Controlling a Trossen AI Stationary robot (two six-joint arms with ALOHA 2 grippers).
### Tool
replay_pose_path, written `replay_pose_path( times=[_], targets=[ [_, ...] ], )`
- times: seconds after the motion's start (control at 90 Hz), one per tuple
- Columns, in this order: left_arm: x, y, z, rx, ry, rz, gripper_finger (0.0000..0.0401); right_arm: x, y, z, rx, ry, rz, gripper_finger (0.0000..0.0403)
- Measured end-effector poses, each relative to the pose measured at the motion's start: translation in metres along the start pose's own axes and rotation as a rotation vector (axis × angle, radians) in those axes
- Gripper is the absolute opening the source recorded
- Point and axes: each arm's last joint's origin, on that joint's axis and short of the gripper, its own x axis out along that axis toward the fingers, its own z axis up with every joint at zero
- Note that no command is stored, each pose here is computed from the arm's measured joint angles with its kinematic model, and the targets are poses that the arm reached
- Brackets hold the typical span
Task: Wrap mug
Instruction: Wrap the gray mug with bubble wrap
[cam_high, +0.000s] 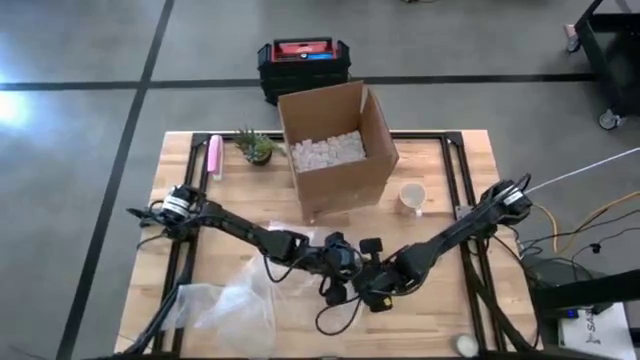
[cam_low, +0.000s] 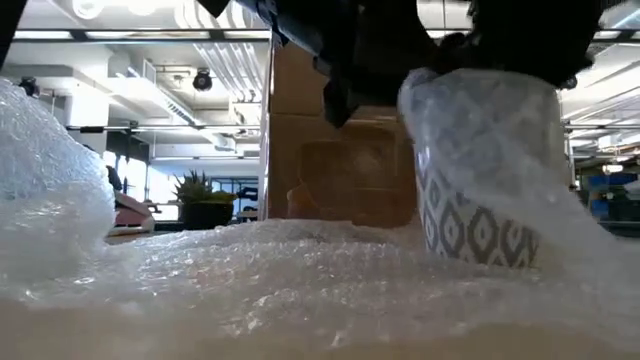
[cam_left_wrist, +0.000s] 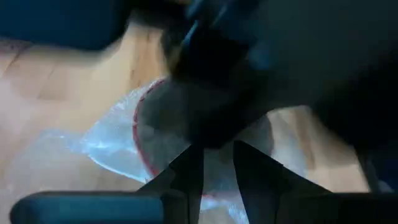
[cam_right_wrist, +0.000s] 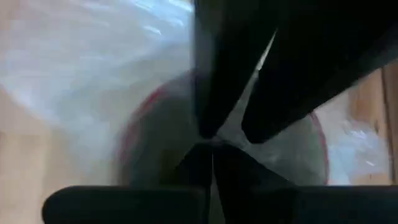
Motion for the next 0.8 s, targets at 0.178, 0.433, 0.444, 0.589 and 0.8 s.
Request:
replay_pose_path(
  times=[0.178,0.433,0.444,0.589,0.8],
  targets=[
    [-0.033,-0.011,0.008,-0.032,0.045,-0.012,0.0075,0.006,0.001,-0.001,-0.015,0.03,0.009,0.0002],
    [-0.021,-0.02,-0.013,-0.017,0.093,0.027,0.0075,0.002,-0.002,0.004,-0.031,0.009,0.002,0.0002],
    [-0.02,-0.02,-0.013,-0.016,0.089,0.027,0.0075,0.002,-0.002,0.004,-0.031,0.008,0.003,0.0002],
    [-0.009,-0.02,-0.009,0.01,0.001,0.002,0.0075,-0.003,-0.002,0.008,-0.042,-0.007,0.005,0.0002],
    [-0.011,-0.019,-0.001,0.037,-0.062,-0.007,0.0075,-0.008,-0.002,0.014,-0.053,-0.029,0.01,0.0002]
  ],
)
